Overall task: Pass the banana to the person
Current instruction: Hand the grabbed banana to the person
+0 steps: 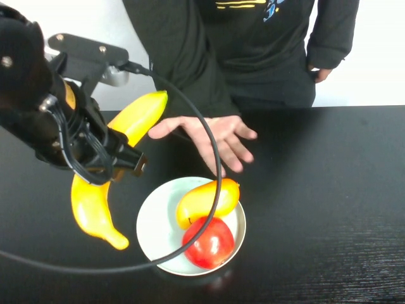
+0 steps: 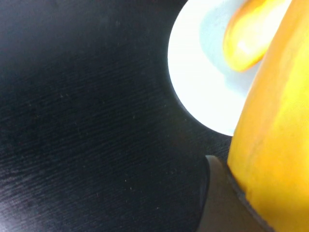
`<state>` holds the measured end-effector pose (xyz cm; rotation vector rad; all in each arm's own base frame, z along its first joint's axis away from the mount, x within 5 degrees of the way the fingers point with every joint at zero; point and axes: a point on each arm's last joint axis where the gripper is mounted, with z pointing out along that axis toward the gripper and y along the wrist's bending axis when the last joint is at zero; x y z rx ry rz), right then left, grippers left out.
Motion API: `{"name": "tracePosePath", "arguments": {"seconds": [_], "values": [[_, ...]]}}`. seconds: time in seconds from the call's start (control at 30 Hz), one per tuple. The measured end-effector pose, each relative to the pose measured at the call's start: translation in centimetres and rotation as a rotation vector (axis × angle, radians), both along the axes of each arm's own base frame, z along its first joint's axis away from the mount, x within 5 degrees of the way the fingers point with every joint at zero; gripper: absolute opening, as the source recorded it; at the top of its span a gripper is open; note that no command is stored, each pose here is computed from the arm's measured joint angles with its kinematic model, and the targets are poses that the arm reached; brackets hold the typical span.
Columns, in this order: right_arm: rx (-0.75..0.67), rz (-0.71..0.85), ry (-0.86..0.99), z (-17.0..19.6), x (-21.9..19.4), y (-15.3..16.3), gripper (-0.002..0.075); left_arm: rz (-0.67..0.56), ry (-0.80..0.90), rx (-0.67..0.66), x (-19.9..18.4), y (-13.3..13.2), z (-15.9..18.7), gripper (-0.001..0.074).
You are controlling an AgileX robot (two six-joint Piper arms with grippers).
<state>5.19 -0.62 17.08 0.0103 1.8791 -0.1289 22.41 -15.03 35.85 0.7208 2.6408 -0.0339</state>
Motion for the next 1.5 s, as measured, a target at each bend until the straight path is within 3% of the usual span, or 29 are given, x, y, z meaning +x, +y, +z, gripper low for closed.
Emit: {"name": "tracePosePath", "arguments": {"seconds": [0.27, 0.47, 0.73, 0.93, 1.17, 1.4, 1.5], "values": [[0.000, 0.000, 0.000, 0.0, 0.0, 0.0, -0.0011, -0.044, -0.011, 0.011, -0.1, 0.1, 0.4, 0.0281], [0.000, 0.000, 0.000, 0.0, 0.0, 0.0, -0.0011, -0.219, -0.059, 0.042, 1.3, -1.2, 1.8, 0.0281], [0.000, 0.000, 0.000, 0.0, 0.0, 0.0, -0.0011, -0.470, -0.139, 0.035, 6.3, -7.1, 2.9, 0.0281], [0.000, 0.000, 0.000, 0.0, 0.0, 0.0, -0.0011, -0.591, -0.119, 0.093, 8.1, -10.7, 0.2, 0.0281], [0.000, 0.000, 0.000, 0.0, 0.0, 0.0, -0.0011, -0.622, -0.070, 0.173, 9.5, -11.7, -2.9, 0.0281], [0.000, 0.000, 0.000, 0.0, 0.0, 0.0, -0.0011, -0.628, -0.055, 0.171, 9.6, -12.0, -3.4, 0.0281], [0.000, 0.000, 0.000, 0.0, 0.0, 0.0, -0.0011, -0.630, -0.054, 0.168, 9.6, -12.0, -3.4, 0.0363]]}}
